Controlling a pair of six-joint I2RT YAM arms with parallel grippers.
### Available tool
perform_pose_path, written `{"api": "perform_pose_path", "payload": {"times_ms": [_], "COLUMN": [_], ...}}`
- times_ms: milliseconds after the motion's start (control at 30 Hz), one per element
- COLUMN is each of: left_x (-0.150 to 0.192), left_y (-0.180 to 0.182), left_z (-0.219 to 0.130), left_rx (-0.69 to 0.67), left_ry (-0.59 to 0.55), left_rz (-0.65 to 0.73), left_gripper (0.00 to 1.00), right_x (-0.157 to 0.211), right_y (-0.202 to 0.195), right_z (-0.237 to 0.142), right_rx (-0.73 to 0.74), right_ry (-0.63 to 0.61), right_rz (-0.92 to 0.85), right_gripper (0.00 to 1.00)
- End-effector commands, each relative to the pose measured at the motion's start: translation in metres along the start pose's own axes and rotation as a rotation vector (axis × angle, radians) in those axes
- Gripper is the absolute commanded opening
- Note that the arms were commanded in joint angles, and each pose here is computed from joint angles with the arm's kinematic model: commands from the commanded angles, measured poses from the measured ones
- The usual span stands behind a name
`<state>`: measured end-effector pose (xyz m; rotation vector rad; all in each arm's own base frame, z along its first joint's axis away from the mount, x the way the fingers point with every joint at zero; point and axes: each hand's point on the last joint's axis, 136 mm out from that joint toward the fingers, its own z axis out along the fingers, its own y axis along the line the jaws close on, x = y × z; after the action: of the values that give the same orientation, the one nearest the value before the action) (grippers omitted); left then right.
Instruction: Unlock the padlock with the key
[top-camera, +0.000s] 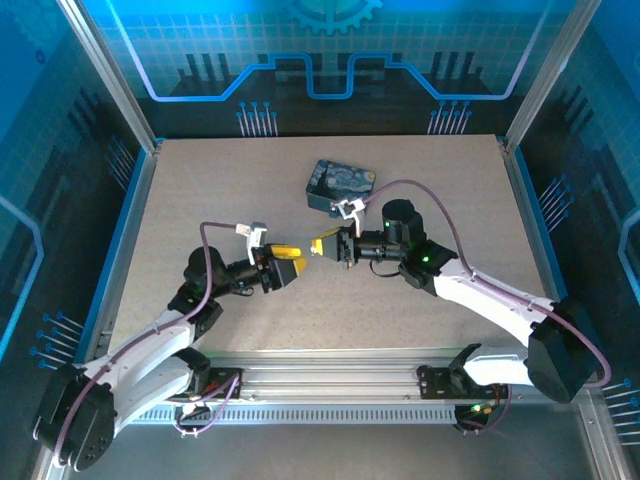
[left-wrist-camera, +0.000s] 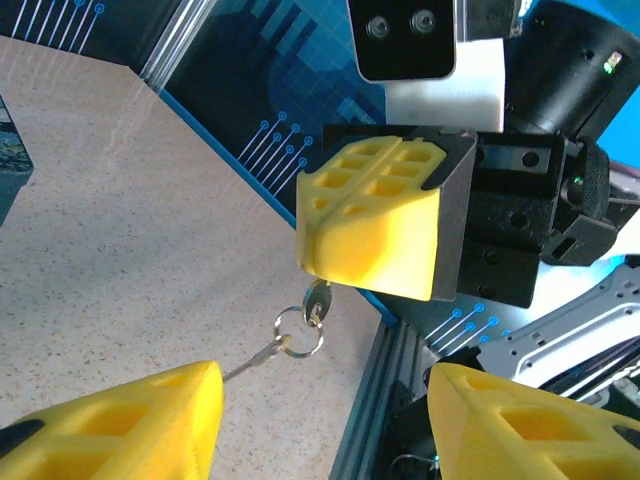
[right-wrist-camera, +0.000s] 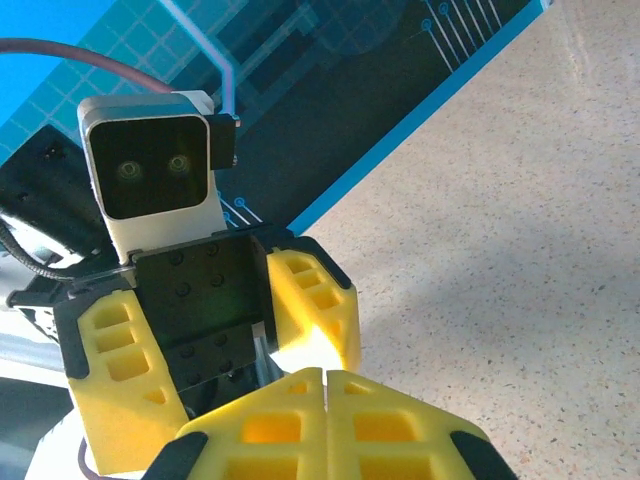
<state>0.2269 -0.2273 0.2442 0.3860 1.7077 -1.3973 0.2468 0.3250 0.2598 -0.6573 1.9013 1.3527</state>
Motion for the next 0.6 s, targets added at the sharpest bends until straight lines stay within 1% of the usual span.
{"api": "perform_pose_path", "payload": {"times_ms": [0, 167, 367, 567], "left_x": [-0.005, -0.01, -0.013, -0.018], "left_y": [-0.002, -0.006, -0.004, -0.001], "left_z": [0.001, 0.01, 0.017, 0.016], "left_rx": [0.025, 0.089, 0.128, 0.132], "left_ry": [-0.022, -0.018, -0.037, -0.059], "left_rz": [-0.032, -0.065, -0.081, -0.08], "left_gripper": [0.54, 0.45, 0.45, 0.44], "right_x": [-0.012, -0.013, -0.012, -0.011], "right_y": [0.005, 0.008, 0.009, 0.009], "right_z": [-0.002, -0.003, -0.003, -0.003], "right_rx": [-0.006, -0.019, -0.021, -0.019], "right_ry": [-0.062, -0.07, -0.068, -0.062], "right_rz": [-0.029, -0.026, -0.028, -0.023], "right_gripper": [0.0, 0.0, 0.0, 0.0]}}
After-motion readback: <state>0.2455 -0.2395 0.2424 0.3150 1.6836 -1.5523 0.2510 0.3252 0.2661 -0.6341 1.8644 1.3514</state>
